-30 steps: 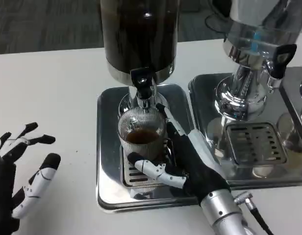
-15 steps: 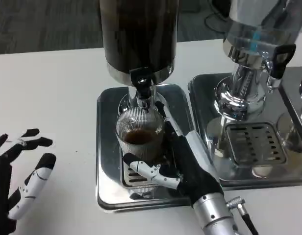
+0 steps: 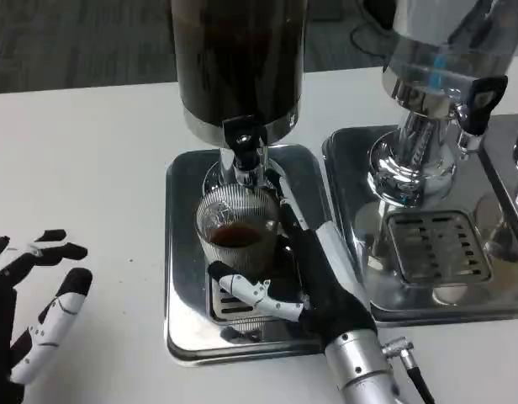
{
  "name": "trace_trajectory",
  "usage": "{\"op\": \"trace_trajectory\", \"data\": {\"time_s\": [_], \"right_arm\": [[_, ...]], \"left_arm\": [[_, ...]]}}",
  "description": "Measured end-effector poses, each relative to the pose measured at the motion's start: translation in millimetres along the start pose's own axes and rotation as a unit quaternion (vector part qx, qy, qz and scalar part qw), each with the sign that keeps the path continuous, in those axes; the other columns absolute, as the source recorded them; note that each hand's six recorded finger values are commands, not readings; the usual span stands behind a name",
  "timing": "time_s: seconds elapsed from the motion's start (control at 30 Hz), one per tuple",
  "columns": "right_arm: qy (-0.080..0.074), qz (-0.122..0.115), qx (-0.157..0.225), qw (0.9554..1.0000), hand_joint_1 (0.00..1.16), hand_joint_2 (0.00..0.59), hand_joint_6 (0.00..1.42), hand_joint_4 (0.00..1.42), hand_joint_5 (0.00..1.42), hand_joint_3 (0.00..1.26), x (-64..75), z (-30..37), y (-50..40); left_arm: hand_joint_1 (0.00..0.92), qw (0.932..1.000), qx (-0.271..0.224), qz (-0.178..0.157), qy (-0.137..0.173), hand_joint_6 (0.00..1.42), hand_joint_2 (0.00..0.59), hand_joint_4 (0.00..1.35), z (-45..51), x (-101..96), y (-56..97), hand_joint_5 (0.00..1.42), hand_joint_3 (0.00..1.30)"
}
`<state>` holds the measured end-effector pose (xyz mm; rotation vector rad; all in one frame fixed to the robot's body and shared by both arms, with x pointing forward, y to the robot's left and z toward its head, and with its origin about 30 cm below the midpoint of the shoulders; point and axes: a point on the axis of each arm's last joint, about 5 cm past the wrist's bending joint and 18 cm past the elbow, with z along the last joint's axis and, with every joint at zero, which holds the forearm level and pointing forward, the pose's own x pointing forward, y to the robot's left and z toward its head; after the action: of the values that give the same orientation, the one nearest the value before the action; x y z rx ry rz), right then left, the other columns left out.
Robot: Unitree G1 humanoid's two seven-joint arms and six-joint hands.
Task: Grasp the cup under the faucet to collect the drink, then remove the cup.
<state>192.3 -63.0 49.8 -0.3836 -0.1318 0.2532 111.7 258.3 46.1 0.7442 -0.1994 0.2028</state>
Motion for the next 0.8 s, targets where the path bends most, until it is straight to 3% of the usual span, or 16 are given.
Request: {"op": "trace_trajectory", "data": {"time_s": [0.8], "right_arm": [[-0.005, -0.003, -0.012, 0.9999, 0.90, 0.168, 0.56, 0.23, 0.34, 0.08, 3.5, 1.0, 1.2]], "left_arm": [[0.000, 1.0000, 0.001, 0.001, 0.001, 0.07, 0.218, 0.34, 0.3, -1.0, 1.3, 0.40, 0.59]]}}
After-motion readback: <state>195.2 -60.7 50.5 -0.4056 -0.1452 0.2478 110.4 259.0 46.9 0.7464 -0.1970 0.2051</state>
